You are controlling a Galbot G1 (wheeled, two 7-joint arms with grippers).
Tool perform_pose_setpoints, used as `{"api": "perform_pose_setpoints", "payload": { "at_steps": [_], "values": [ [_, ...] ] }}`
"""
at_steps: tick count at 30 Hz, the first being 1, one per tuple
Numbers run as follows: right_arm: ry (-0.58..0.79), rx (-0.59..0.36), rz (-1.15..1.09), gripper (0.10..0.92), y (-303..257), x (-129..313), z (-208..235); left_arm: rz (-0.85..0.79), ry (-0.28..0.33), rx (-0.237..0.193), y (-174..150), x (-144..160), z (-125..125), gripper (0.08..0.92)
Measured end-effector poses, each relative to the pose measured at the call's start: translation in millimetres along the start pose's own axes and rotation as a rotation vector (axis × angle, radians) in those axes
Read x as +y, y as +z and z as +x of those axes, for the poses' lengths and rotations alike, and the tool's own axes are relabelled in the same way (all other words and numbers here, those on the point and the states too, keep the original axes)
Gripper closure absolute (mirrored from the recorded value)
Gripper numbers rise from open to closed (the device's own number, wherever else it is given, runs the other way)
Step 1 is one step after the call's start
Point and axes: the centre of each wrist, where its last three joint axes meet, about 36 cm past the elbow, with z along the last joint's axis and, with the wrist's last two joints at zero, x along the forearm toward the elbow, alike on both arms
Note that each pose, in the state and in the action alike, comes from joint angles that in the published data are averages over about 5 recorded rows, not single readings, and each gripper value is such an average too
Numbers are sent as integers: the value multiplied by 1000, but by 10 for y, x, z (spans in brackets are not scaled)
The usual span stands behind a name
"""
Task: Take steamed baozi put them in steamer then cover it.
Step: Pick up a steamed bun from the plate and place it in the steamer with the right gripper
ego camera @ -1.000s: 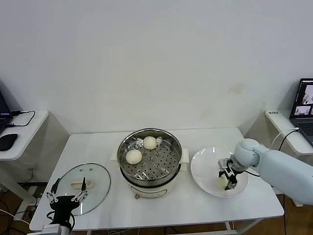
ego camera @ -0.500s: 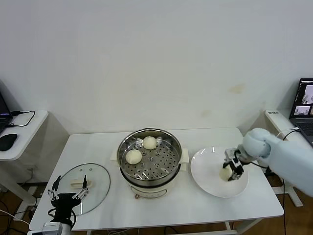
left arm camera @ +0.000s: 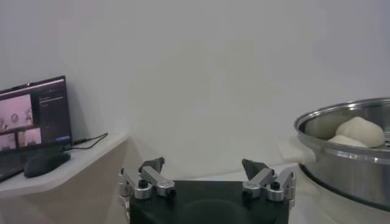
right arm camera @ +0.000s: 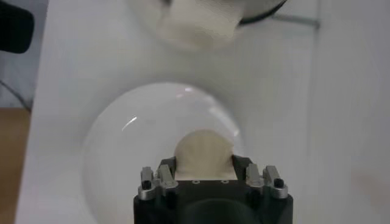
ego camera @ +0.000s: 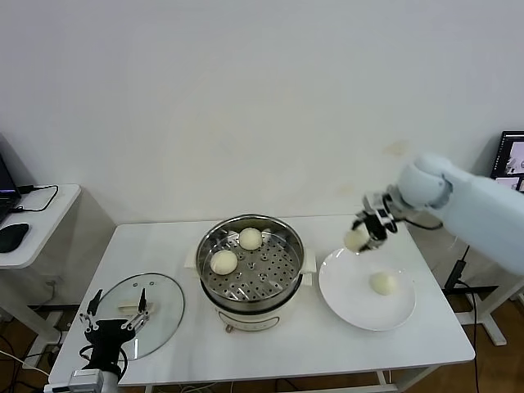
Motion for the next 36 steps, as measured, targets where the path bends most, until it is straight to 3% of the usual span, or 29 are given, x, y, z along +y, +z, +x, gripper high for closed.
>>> {"api": "perform_pose_setpoints", "payload": {
  "at_steps": [7, 16, 36],
  "values": [
    [5, -85, 163, 430, -678, -256, -27, 0, -11, 2, 6, 17, 3, 177],
    [-42, -168, 411, 428, -1389, -273, -389, 1, -32, -1, 0, 53, -2, 177],
    [-180, -236, 897, 420, -2062, -147, -960, 17, -62, 2, 32, 70, -3, 177]
  ]
}}
